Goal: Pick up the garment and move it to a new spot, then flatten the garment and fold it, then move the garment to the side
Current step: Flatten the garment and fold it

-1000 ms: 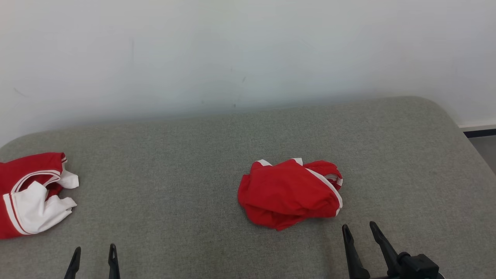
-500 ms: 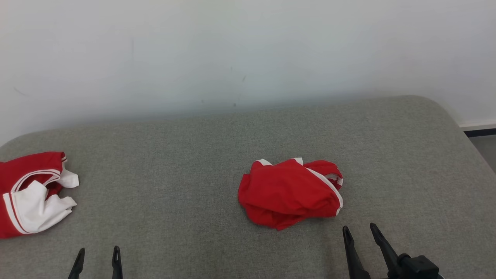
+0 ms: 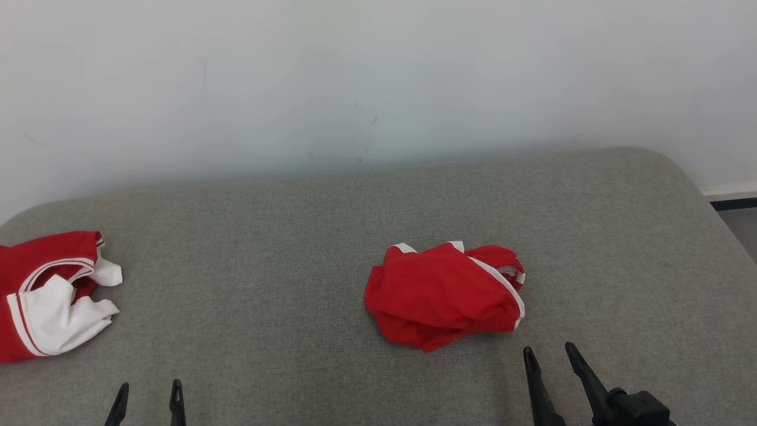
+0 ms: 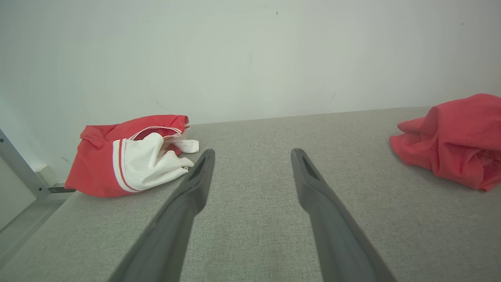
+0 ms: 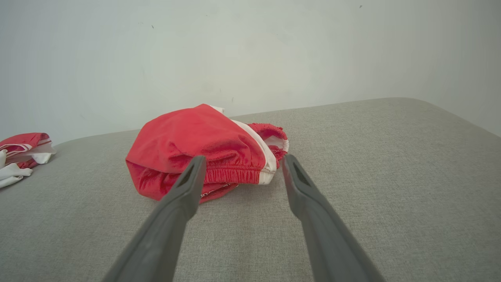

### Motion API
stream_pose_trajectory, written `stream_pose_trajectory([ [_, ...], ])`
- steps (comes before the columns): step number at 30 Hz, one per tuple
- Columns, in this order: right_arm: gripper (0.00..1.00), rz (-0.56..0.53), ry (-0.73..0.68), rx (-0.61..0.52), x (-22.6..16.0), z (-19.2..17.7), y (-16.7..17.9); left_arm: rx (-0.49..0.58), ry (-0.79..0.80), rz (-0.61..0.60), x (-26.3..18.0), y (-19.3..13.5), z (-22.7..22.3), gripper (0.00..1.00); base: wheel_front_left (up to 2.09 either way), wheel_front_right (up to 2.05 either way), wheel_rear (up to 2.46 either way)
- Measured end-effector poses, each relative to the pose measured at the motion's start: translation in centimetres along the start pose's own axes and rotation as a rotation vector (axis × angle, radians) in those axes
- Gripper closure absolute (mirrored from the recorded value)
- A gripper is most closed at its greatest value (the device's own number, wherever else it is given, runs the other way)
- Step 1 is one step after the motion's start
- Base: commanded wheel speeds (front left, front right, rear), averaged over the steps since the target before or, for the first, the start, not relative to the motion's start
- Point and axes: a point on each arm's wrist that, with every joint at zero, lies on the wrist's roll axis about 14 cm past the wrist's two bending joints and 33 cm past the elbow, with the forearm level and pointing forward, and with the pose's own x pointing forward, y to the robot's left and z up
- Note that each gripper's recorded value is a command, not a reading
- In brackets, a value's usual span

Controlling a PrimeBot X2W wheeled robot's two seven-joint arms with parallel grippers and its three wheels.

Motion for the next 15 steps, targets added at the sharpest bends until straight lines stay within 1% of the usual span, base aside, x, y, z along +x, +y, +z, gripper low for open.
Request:
stream_pose_trajectory([
  [15,0.00,-0.005,0.012,0.000,0.01,-0.35,-0.17,-0.003,0.008,0.007,-0.04,0.27,-0.24,0.00,0.00,0.00,0.00],
])
